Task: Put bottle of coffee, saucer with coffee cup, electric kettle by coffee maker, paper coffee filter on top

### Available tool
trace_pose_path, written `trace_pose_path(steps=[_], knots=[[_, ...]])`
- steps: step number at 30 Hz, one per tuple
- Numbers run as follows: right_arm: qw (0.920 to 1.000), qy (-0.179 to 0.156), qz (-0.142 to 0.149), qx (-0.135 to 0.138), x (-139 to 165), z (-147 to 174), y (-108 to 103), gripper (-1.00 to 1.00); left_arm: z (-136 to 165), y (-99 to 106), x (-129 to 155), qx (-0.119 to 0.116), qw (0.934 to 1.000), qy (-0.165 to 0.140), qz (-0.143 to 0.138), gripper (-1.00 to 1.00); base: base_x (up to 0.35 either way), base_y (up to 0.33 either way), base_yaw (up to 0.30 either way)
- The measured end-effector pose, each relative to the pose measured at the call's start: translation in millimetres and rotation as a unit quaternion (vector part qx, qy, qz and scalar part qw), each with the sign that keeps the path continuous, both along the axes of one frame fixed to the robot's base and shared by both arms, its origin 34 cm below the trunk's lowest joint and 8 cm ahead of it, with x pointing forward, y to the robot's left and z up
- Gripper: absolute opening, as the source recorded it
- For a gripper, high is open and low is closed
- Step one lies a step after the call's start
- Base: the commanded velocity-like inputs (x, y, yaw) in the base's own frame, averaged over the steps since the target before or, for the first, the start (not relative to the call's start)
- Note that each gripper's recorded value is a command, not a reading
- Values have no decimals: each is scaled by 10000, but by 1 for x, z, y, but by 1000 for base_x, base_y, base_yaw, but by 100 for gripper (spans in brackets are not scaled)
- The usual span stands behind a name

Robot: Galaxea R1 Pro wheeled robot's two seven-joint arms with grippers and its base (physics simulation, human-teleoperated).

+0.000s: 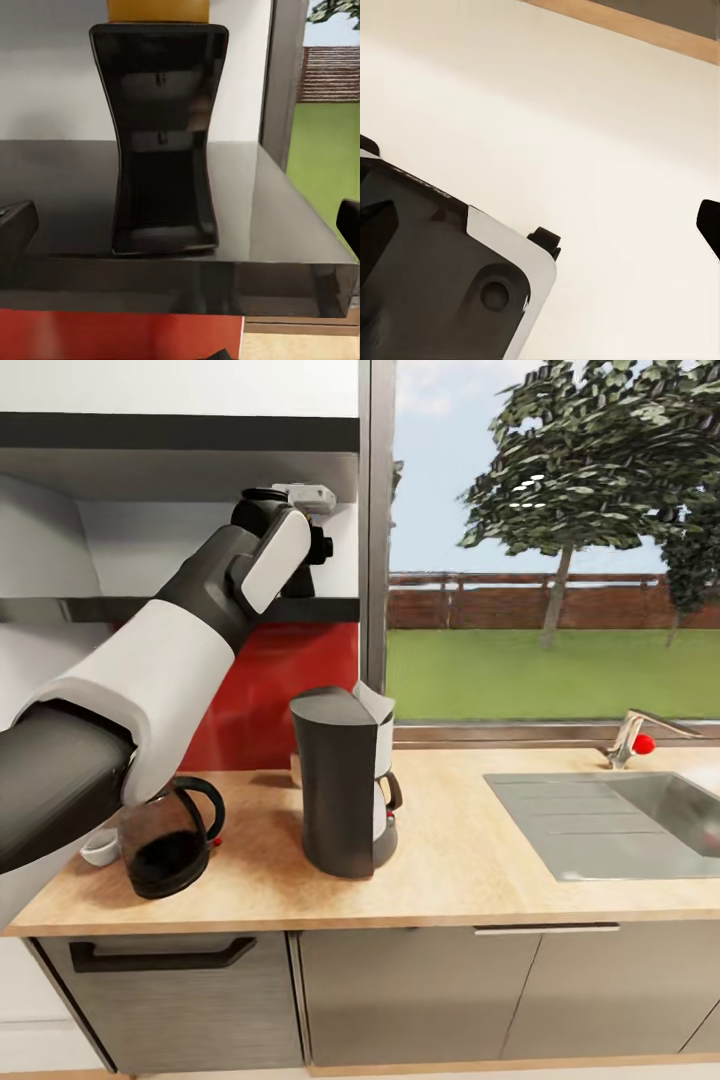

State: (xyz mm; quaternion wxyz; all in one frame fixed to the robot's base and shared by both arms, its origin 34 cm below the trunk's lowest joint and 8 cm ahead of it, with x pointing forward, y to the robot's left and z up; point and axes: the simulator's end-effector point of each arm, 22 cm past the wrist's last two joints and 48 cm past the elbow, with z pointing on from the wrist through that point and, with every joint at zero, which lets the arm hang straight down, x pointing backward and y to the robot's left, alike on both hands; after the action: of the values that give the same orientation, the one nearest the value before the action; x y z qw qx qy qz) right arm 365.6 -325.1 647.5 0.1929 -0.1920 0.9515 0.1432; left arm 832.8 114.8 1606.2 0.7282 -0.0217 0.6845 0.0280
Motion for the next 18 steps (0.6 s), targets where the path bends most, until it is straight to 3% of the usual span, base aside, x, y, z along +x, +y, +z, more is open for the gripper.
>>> trace_pose_path(steps=[3,13,17,18], knots=[[10000,2,0,-1,0,0,0,100,-1,6,6,-133,9998,-108,67,100,130,-2,0],[10000,12,38,-2,-1,0,1,100,-2,8,9,-175,9997,-144,102,100,91,0,0],[9994,120,309,-75,-11,-3,2,100,-2,8,9,-176,9997,-145,102,100,22,0,0],[9982,224,531,-133,-22,-6,2,100,-2,8,9,-177,9997,-145,103,100,8,0,0]])
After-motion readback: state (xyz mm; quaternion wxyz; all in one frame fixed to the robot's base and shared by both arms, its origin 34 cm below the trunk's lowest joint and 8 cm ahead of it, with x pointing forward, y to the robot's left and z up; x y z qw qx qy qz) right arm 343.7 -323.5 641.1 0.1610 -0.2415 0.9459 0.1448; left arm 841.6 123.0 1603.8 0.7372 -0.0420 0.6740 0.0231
